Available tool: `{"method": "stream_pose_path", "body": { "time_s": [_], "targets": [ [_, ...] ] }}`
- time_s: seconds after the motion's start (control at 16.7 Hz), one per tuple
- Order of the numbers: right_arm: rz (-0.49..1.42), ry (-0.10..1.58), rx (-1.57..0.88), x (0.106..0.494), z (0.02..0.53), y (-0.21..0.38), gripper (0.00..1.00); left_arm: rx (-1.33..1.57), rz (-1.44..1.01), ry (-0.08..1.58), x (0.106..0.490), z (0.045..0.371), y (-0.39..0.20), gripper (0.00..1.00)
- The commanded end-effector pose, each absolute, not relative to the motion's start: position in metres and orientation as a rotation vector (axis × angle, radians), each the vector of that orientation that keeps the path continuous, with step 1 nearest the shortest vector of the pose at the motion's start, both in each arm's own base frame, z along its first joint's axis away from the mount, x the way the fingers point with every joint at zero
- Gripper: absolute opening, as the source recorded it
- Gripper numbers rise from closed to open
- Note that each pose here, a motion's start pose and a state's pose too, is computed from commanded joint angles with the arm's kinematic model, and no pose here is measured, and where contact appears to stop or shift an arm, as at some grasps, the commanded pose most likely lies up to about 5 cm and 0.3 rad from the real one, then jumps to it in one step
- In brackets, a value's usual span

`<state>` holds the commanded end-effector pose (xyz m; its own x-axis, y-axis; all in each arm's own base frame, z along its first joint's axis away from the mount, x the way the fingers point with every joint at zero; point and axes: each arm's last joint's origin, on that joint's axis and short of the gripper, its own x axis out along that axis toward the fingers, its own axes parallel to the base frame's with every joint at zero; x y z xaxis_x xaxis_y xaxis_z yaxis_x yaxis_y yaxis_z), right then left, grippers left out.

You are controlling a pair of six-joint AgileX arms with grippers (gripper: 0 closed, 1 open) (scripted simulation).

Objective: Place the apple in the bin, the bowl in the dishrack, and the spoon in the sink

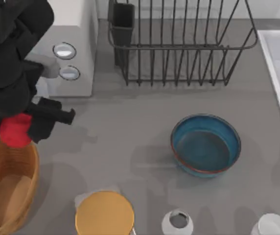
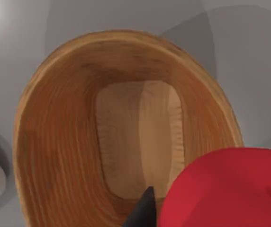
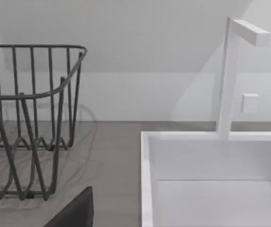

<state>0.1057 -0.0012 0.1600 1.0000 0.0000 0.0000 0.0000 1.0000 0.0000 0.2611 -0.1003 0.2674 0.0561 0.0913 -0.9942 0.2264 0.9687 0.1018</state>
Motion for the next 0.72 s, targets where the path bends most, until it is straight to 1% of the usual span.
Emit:
{"method": "stream_pose_path", "body": {
  "time_s": [0.18,0.3,0.6,0.72],
  "targets": [
    [0.000,0.000,0.000,0.106,0.160,-0.001,1.00,0.167,0.047,1.517,0.231,0.273,-0.075,0.00],
    [0.000,0.000,0.000,0.106,0.160,-0.001,1.00,0.139,0.098,1.521,0.222,0.272,-0.068,0.00],
    [0.000,0.000,0.000,0.106,0.160,-0.001,1.00,0.144,0.093,1.521,0.222,0.271,-0.069,0.00],
    [0.000,0.000,0.000,0.106,0.160,-0.001,1.00,0.145,0.094,1.524,0.223,0.262,-0.067,0.00]
  ]
}}
